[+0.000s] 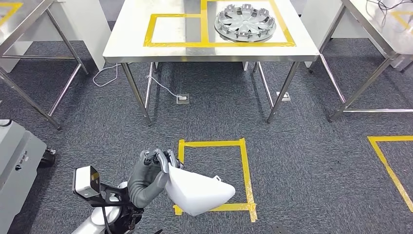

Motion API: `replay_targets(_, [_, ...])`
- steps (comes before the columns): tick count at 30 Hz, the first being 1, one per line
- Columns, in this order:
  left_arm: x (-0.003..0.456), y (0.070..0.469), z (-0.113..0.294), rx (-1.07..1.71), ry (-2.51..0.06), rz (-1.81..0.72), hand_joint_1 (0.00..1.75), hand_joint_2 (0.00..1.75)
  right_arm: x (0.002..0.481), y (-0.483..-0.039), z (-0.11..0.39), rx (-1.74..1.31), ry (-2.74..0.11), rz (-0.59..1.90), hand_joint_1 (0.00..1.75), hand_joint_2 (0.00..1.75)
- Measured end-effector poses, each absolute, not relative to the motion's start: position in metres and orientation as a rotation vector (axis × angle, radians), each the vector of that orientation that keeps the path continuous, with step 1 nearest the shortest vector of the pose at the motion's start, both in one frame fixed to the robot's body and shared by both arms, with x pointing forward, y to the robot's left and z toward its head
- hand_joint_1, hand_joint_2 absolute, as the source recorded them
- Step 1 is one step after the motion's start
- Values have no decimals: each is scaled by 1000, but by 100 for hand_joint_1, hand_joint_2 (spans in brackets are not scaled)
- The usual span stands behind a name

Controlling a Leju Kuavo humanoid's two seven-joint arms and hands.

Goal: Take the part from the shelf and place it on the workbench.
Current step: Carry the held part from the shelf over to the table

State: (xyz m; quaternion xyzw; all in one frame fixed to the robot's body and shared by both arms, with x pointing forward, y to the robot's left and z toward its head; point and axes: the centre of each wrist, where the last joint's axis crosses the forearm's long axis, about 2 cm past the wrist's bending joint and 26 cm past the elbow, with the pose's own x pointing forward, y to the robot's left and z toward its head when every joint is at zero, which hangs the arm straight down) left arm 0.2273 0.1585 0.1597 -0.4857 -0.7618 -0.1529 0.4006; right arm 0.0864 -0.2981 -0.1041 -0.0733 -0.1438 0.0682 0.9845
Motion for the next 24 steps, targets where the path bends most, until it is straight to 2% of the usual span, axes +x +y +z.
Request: replay_targets(24, [229,156,163,-1233,-1919,-400,175,175,83,-297,-105,-147,-295,129,0,0])
